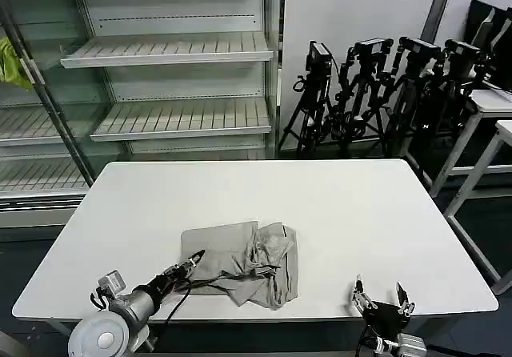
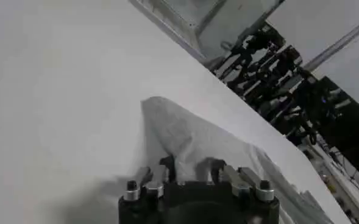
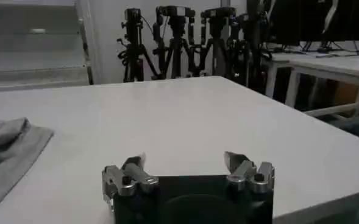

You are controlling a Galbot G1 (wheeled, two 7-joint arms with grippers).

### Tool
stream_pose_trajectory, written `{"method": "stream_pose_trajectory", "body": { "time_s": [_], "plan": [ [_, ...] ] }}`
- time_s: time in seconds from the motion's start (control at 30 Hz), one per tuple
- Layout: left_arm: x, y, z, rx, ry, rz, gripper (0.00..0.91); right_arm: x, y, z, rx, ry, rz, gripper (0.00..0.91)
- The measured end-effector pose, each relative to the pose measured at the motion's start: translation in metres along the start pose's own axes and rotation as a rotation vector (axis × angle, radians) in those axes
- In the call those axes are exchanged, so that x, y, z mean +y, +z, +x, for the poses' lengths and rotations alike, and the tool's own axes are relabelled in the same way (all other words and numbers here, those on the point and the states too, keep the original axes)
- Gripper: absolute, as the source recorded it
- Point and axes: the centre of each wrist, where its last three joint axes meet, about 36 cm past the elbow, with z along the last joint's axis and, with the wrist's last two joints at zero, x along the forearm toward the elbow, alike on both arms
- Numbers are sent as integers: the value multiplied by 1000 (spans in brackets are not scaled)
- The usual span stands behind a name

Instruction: Fold and organize the clothes.

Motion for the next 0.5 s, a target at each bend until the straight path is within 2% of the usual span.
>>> {"method": "stream_pose_trajectory", "body": {
  "time_s": [0.27,0.5],
  "plan": [
    [-3,1,3,4,21,12,71,0,-3,4,-2,-2,-3,907],
    [-9,-8,19,-25,15,-12,71,2,-7,4,-6,-14,-16,907]
  ]
}}
